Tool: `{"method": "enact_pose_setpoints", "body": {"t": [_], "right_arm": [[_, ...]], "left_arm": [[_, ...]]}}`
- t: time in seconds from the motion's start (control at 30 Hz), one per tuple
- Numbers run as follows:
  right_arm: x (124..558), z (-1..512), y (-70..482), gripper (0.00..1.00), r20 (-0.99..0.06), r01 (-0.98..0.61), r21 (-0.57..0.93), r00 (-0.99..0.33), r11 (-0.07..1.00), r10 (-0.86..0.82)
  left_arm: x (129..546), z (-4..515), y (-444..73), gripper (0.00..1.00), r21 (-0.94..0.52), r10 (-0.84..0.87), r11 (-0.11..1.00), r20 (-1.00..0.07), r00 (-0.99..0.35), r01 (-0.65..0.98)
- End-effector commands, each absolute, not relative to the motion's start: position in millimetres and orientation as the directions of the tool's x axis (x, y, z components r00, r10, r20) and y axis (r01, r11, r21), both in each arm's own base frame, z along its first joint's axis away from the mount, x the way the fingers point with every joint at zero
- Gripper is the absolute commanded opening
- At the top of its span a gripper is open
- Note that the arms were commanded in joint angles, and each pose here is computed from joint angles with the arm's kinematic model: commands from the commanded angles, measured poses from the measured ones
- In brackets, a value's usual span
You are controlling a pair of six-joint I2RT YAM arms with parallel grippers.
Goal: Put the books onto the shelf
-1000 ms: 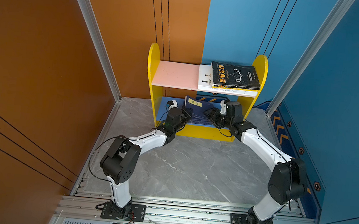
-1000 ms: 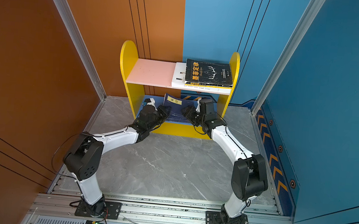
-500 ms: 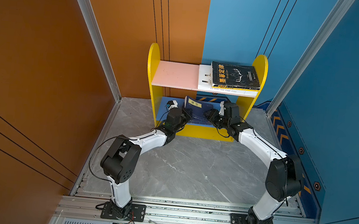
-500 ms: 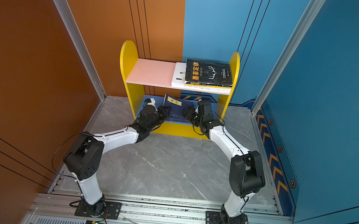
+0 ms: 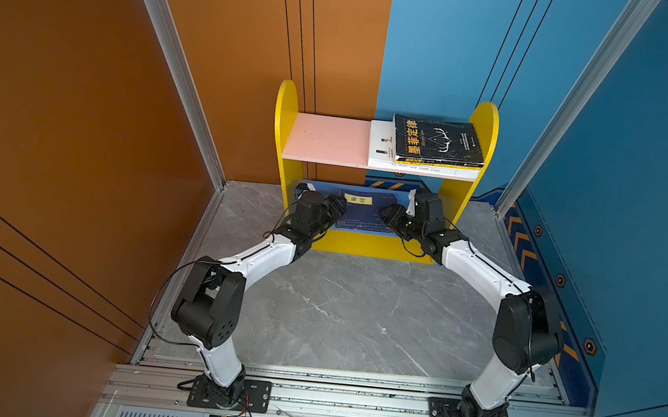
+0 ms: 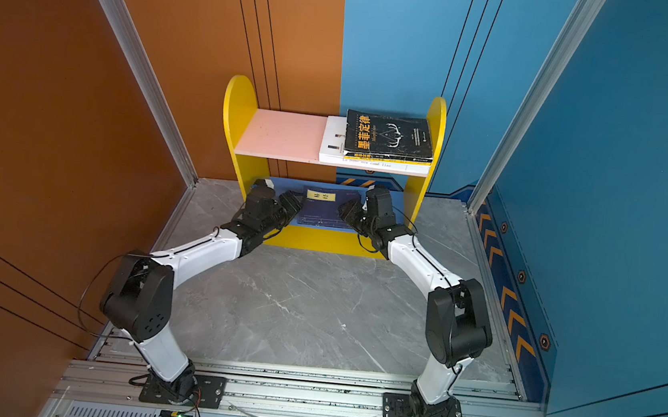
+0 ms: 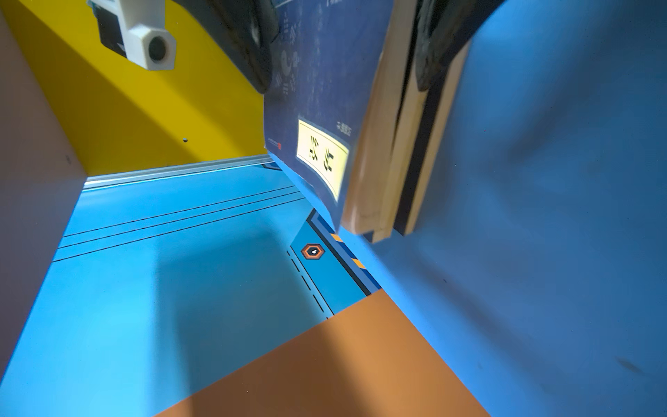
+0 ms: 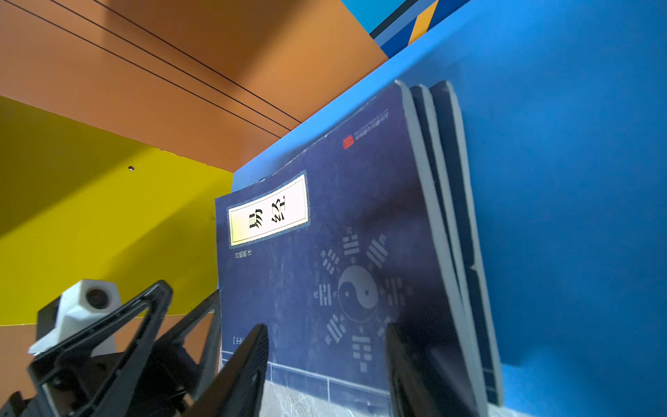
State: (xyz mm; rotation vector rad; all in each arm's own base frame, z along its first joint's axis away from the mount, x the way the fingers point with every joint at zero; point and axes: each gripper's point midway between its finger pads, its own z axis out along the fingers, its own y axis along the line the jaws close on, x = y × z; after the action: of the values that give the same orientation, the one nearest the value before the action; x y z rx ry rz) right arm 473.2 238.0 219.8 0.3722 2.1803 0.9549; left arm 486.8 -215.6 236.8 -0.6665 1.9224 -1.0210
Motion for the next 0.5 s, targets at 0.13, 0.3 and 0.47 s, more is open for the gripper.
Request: {"method": "enact_pose_setpoints", "body": {"t": [0.13, 0.3, 0.47], "right_arm": [[464, 203, 241, 0.56, -0.495, -0.006, 0.684, -0.739, 0.73, 0.457], [461, 242, 245, 0.58, -0.563, -0.108, 0.665, -0.723, 0.739, 0.4], [452, 271, 237, 0.61, -0.639, -0.176, 0.612, -0.685, 0.771, 0.351]], "left_arm": [[466, 249, -228, 0.67, -0.748, -0.514, 0.652, -0.559, -0.65, 0.128], [442, 245, -237, 0.7, -0.569, -0.211, 0.759, -0.675, -0.707, 0.316], [433, 234, -230, 0.71, -0.413, -0.031, 0.829, -0.708, -0.706, 0.378]]}}
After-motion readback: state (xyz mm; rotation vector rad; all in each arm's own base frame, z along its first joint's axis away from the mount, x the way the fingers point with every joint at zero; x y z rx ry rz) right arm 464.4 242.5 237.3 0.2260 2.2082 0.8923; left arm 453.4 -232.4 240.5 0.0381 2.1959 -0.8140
